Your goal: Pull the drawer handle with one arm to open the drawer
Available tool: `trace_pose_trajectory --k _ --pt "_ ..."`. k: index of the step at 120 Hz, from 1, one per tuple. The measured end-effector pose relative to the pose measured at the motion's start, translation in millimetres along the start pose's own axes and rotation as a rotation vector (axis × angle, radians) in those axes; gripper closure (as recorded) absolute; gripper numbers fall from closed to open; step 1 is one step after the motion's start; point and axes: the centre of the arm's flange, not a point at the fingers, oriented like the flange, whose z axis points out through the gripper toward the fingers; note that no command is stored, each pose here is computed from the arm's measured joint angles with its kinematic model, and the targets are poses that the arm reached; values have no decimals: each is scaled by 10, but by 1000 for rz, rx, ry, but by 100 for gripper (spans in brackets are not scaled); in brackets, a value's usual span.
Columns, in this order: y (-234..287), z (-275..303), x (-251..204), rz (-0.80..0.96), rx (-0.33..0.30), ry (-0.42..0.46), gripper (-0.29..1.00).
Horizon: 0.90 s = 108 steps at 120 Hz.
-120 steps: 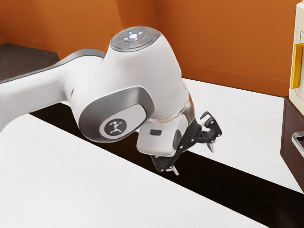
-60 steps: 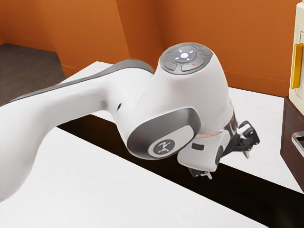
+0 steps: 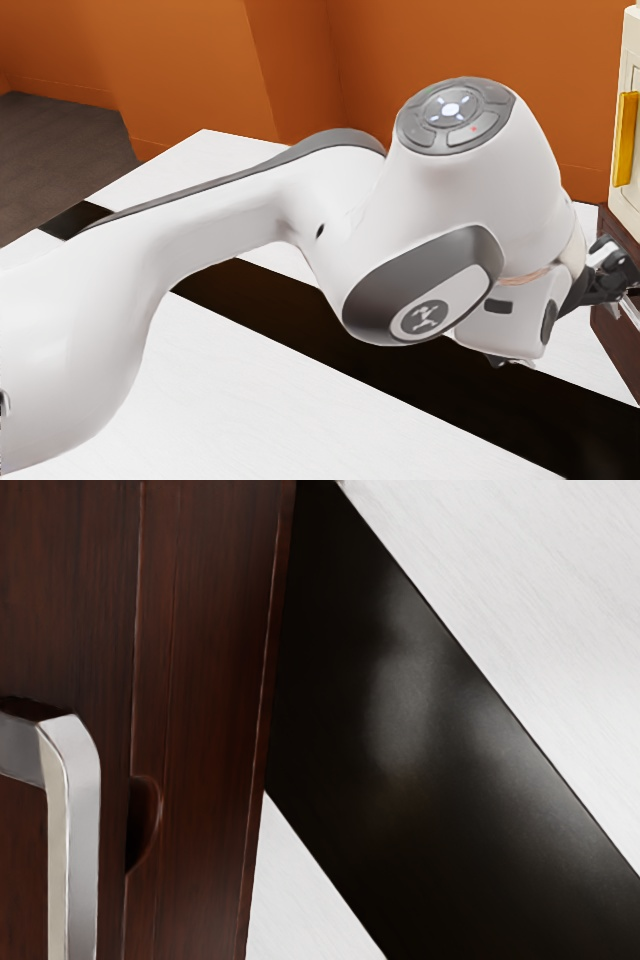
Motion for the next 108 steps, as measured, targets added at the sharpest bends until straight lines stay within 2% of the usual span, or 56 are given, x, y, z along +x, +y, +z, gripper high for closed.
trace_pose_trajectory --k 37,67,108 --pt "-95 153 62 13 55 -11 0" --pt "-168 365 118 26 73 -30 0" --pt "-190 688 -29 12 65 -52 -1"
